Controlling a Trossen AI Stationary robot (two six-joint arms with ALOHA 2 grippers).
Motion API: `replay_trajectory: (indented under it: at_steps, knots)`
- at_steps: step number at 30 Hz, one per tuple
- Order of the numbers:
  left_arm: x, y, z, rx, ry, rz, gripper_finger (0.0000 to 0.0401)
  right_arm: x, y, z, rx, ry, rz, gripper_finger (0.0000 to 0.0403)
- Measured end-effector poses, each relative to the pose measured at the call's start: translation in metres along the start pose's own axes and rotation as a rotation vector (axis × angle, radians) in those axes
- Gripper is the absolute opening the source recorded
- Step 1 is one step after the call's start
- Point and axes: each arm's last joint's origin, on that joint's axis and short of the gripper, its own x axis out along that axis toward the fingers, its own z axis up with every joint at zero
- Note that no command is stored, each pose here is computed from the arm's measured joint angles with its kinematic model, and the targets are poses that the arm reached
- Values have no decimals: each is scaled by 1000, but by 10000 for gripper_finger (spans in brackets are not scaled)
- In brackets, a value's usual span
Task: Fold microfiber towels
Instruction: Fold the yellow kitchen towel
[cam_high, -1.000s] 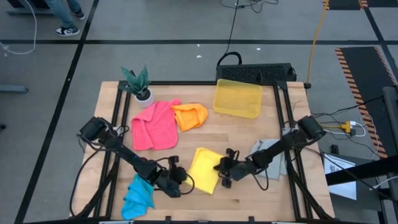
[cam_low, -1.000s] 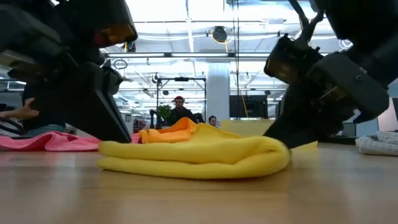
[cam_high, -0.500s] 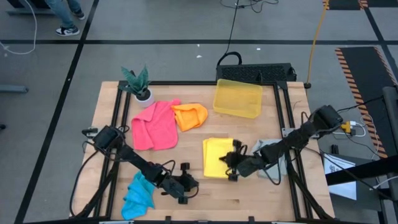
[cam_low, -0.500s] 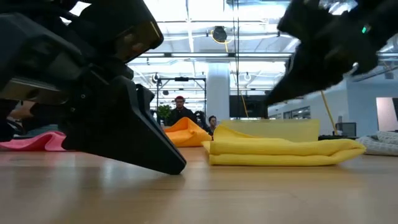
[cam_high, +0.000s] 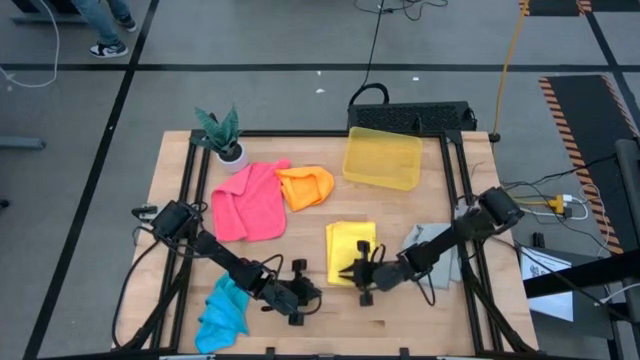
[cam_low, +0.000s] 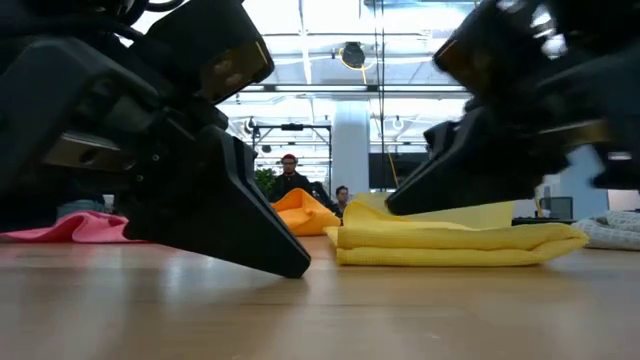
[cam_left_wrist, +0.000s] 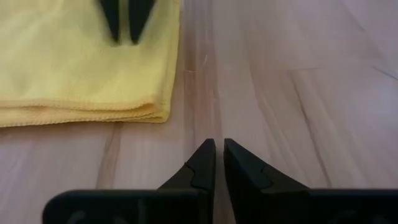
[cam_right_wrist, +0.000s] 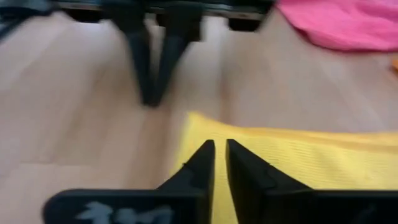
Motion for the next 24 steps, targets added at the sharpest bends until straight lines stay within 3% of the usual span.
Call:
replay_trajectory:
  at_steps: [4, 10, 14, 18, 24]
  knots:
    - [0, 0, 0, 2, -2, 6, 35, -3, -6, 6, 17, 11, 14, 86]
    - [0, 1, 0, 4, -4, 8, 35, -6, 9, 4, -108, 34, 108, 138]
    - [1, 1, 1, 17, -16, 20, 35, -7, 16, 7, -131, 45, 48, 145]
    - [1, 3, 2, 17, -33, 60, 35, -4, 19, 15, -47, 32, 11, 145]
    - [2, 4, 2, 2, -34, 67, 35, 15, 23, 1, -93, 128, 9, 136]
